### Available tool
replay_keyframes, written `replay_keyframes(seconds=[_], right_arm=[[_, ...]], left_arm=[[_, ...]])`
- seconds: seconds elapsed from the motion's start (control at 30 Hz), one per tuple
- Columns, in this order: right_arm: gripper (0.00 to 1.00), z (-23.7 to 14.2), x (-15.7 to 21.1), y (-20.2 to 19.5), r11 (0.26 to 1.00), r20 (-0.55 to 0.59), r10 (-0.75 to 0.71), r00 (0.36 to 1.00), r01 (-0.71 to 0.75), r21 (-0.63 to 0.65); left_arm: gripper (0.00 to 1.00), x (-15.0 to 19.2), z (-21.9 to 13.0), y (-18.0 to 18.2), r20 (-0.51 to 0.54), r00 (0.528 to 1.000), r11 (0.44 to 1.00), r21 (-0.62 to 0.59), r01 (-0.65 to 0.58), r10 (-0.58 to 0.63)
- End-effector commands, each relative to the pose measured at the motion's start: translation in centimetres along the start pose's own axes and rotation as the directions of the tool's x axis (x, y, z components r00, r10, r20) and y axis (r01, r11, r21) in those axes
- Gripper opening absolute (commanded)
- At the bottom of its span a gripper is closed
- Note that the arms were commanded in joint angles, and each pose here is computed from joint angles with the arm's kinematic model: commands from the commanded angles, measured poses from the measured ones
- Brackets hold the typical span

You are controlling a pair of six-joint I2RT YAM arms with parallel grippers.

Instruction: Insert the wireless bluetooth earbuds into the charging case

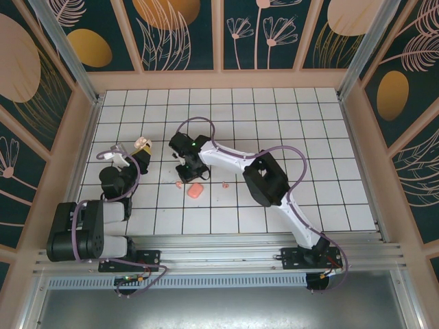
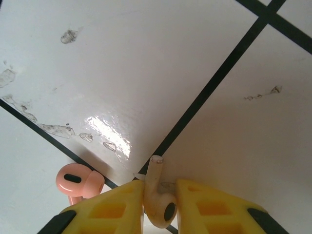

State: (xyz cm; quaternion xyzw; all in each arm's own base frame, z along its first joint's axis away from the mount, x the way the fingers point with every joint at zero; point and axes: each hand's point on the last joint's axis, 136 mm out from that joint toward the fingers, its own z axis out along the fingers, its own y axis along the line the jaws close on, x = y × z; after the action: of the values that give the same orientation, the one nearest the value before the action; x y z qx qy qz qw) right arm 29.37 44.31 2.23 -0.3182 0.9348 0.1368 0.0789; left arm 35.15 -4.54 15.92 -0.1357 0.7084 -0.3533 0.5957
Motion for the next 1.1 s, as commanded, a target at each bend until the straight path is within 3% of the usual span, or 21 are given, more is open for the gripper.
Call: replay_keyframes(seconds=[0.0, 0.17, 0.47, 0.73, 1.07], right_arm=[[0.22, -2.0, -0.3, -0.9, 1.0, 0.047, 0.012, 0.999, -0.012, 0.004], [0.21, -4.5, 0.1, -1.8, 0.998, 0.098, 0.052, 0.994, -0.048, -0.046], [0.2, -8.3, 3.6, -6.8, 0.986, 0.116, 0.162, 0.98, -0.157, -0.049], [0.2, -9.3, 9.5, -11.7, 0.96, 0.045, 0.281, 0.959, -0.281, -0.009], [0.2, -9.0, 17.5, -14.9, 0.898, -0.045, 0.44, 0.897, -0.438, 0.035]], left_arm=[[0.09, -1.4, 0.1, -1.2, 0.022, 0.998, 0.998, 0.032, -0.057, 0.057], [0.09, -1.5, -0.2, -1.5, 0.007, 0.996, 0.996, 0.026, -0.091, 0.091], [0.09, -0.9, 0.6, -3.5, -0.048, 0.993, 0.986, 0.13, -0.102, 0.109], [0.08, 2.2, 2.2, -5.6, -0.157, 0.975, 0.969, 0.215, -0.124, 0.16], [0.08, 3.2, 2.7, -7.4, -0.187, 0.968, 0.954, 0.277, -0.112, 0.168]])
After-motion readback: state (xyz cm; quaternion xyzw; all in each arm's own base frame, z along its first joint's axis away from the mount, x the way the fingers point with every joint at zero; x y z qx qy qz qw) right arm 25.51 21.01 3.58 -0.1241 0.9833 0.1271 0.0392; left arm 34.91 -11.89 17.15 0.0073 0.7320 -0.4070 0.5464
